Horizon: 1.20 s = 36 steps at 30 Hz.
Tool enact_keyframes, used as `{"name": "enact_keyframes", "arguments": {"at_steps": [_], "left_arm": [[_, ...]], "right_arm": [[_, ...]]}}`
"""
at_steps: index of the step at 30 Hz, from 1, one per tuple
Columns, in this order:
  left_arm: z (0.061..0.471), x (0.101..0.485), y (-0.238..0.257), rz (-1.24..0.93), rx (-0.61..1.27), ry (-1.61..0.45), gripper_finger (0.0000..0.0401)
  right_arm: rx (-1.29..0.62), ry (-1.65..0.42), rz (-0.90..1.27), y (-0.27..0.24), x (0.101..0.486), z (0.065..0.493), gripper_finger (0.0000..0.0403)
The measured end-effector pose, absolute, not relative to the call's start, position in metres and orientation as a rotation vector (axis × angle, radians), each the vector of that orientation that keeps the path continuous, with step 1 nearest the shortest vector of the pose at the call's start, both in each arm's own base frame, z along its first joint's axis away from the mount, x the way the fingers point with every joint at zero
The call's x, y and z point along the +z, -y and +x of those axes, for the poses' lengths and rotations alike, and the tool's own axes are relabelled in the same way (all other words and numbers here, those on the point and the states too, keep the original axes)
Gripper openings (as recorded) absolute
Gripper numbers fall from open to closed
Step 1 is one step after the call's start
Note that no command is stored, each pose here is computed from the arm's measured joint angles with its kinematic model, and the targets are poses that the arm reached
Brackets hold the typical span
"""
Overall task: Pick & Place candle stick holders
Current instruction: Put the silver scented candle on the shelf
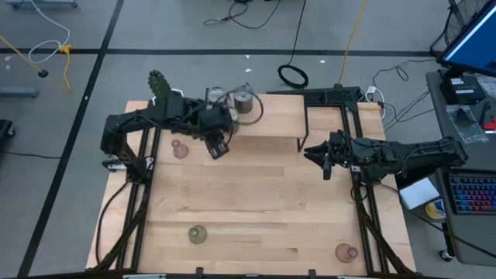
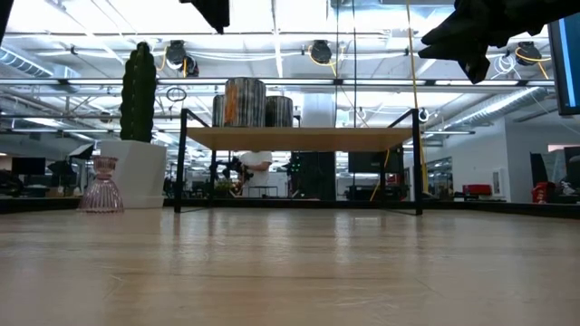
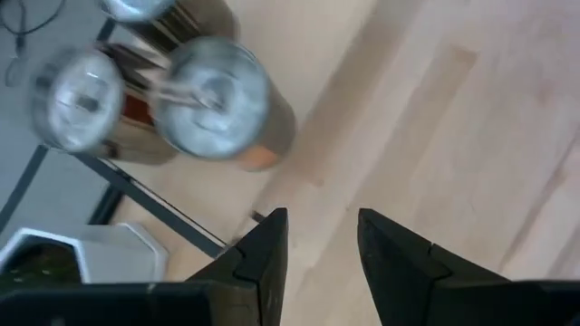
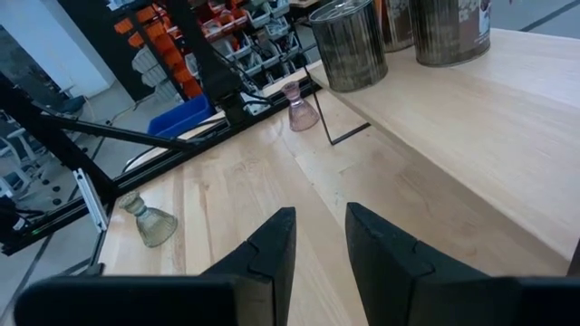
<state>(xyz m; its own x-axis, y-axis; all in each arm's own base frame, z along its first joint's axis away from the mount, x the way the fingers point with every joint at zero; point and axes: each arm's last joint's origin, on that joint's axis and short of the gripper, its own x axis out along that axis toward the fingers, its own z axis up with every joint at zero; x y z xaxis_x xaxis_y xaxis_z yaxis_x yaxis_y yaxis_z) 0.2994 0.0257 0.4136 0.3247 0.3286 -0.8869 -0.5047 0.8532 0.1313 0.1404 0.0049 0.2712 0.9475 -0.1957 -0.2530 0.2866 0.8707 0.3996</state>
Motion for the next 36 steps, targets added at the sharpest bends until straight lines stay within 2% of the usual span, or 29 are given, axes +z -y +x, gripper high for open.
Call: {"name": "enact_keyframes", "arguments": {"at_steps": [5, 12, 25, 36], "left_arm": [[0.300, 0.380, -0.019, -0.179, 0.562, -1.193, 0.0136], [0.301, 0.349, -0.027, -0.160, 0.589, -1.179, 0.0131], [0.304, 0.324, -0.049, -0.139, 0.602, -1.196, 0.0008], [0.305, 0.321, -0.067, -0.148, 0.594, -1.173, 0.0004]], "right_arm": [[-0.252, -0.211, 0.431, -0.005, 0.271, 0.140, 0.0090], [-0.252, -0.215, 0.426, -0.005, 0.271, 0.140, 0.0090], [-0.249, -0.219, 0.414, -0.005, 0.271, 0.140, 0.0090], [-0.249, -0.219, 0.415, -0.005, 0.271, 0.140, 0.0090]]}}
